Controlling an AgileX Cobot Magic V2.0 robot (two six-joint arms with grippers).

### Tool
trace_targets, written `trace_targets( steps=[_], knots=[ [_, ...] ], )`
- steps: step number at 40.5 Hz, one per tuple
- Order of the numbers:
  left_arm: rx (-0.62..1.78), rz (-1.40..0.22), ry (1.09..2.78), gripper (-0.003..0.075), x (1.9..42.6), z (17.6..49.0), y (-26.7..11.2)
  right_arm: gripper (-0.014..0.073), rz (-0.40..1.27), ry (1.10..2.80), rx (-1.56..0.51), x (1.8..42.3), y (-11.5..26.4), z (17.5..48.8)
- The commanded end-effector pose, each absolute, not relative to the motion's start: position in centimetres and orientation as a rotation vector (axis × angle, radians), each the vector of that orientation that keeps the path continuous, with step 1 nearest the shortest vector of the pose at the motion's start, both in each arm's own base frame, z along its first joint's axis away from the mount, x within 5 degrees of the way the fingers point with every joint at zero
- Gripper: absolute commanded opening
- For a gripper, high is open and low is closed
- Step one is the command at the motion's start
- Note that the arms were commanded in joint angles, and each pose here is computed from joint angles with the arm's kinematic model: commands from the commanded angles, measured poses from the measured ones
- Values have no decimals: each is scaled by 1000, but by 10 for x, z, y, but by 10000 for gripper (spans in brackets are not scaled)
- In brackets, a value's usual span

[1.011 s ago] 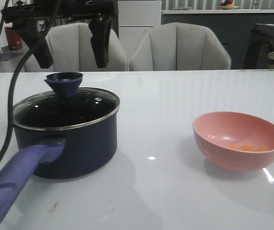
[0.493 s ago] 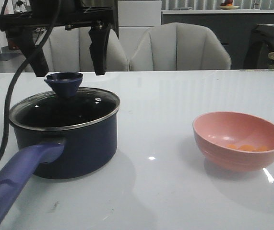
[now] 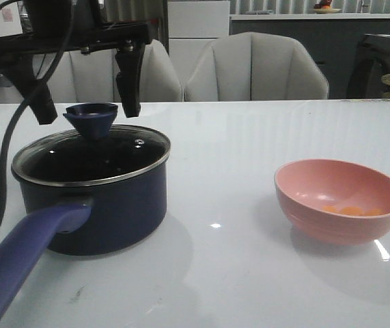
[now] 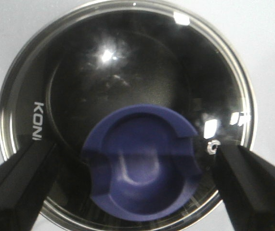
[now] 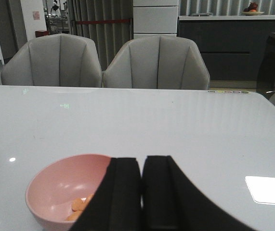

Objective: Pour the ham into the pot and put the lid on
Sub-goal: 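Lower the left gripper onto the purple lid knob and close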

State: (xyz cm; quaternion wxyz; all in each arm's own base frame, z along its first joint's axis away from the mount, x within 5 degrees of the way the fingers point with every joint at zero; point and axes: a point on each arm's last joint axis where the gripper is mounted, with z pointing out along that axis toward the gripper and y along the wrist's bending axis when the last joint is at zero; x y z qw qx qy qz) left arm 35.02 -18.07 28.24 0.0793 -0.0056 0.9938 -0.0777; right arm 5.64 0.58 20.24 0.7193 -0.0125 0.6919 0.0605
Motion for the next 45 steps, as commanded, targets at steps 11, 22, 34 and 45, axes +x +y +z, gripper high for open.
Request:
trace_targets(
  steps=[11,22,34,45],
  knots=[
    [-40,-228,3041,689,351,275,-183,160,127,1437,-28,55,5,208],
    [-45,-227,3061,672,354,266,-185,160,127,1437,-28,55,5,208],
    [-47,-266,3035,525,356,274,-188,160,127,1437,-28,55,5,208],
    [-55,-297,3021,425,358,272,-190,160,127,1437,-28,55,5,208]
  ],
)
